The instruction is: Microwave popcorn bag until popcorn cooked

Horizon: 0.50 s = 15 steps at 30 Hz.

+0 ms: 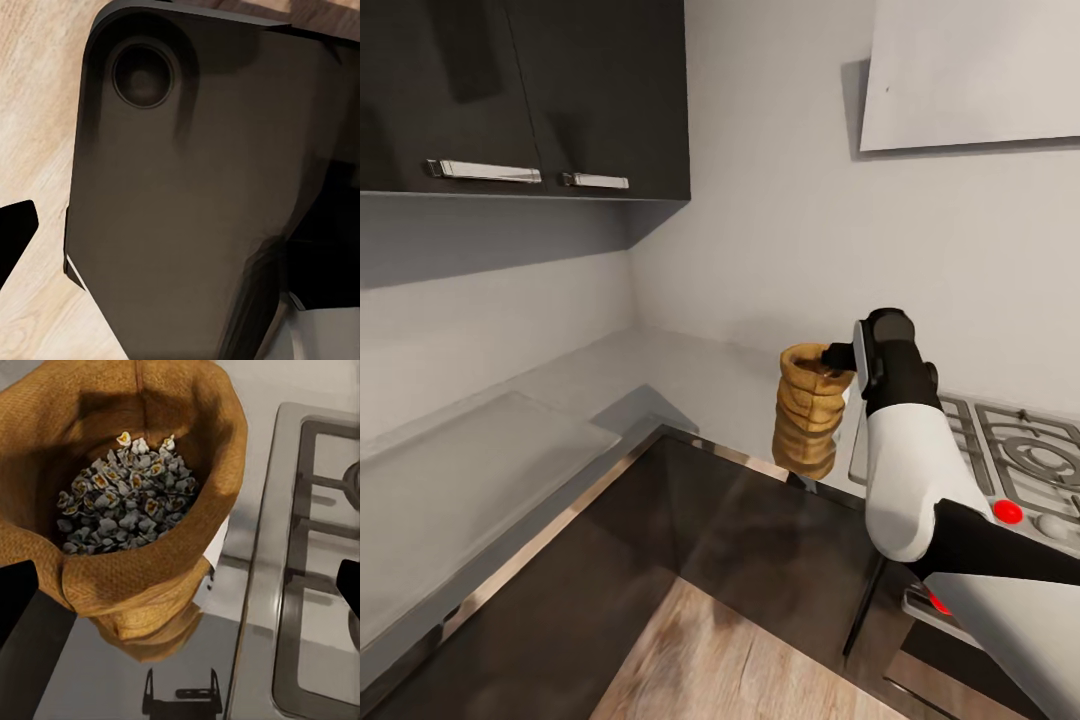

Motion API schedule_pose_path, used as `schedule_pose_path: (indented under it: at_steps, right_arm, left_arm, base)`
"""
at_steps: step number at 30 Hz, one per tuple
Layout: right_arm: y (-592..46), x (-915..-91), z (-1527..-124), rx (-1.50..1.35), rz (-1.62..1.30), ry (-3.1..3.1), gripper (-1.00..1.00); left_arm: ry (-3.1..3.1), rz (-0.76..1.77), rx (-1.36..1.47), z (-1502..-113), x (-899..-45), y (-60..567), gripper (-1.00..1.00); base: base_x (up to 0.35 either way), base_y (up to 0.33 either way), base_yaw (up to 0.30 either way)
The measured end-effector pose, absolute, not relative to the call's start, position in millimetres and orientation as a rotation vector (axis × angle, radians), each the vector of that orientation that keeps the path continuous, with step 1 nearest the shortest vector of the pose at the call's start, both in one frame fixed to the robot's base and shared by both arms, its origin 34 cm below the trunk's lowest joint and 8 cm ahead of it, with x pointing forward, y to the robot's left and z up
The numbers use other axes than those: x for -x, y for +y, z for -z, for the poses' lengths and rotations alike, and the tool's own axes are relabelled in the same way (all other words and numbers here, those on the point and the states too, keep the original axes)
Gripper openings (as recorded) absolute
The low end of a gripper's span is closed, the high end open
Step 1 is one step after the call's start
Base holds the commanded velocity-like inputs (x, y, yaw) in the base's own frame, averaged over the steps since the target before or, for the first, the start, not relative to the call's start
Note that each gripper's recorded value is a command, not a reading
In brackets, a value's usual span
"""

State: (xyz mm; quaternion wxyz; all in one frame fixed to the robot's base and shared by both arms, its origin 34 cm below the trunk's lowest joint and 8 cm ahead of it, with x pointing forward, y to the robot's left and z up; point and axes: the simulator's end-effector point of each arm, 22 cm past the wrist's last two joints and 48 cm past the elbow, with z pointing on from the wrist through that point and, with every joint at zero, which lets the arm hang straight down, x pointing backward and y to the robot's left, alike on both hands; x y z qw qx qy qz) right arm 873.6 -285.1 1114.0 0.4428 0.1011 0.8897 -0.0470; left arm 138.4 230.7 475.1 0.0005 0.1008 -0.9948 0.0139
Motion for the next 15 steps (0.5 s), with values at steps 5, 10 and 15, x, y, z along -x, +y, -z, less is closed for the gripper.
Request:
schedule_pose_path:
  at_steps: [5, 10, 15]
  right_arm:
    - [-286.4, -873.0, -1114.8, -0.251, 0.124, 2.206, 1.0]
    - [-290.9, -871.9, -1114.9, -0.262, 0.148, 2.206, 1.0]
    - [-292.5, -871.5, -1114.0, -0.266, 0.157, 2.207, 1.0]
  left_arm:
    - [-3.125, -0.044, -0.311, -475.2, -138.2, 230.6, 1.0]
    - [-3.125, -0.044, -0.309, -475.2, -138.1, 230.6, 1.0]
    - [-3.125, -0.044, -0.311, -475.2, -138.1, 230.6, 1.0]
  base:
    - [0.167, 0.0, 0.0]
    - [0.201, 0.0, 0.0]
    - [0.16, 0.0, 0.0]
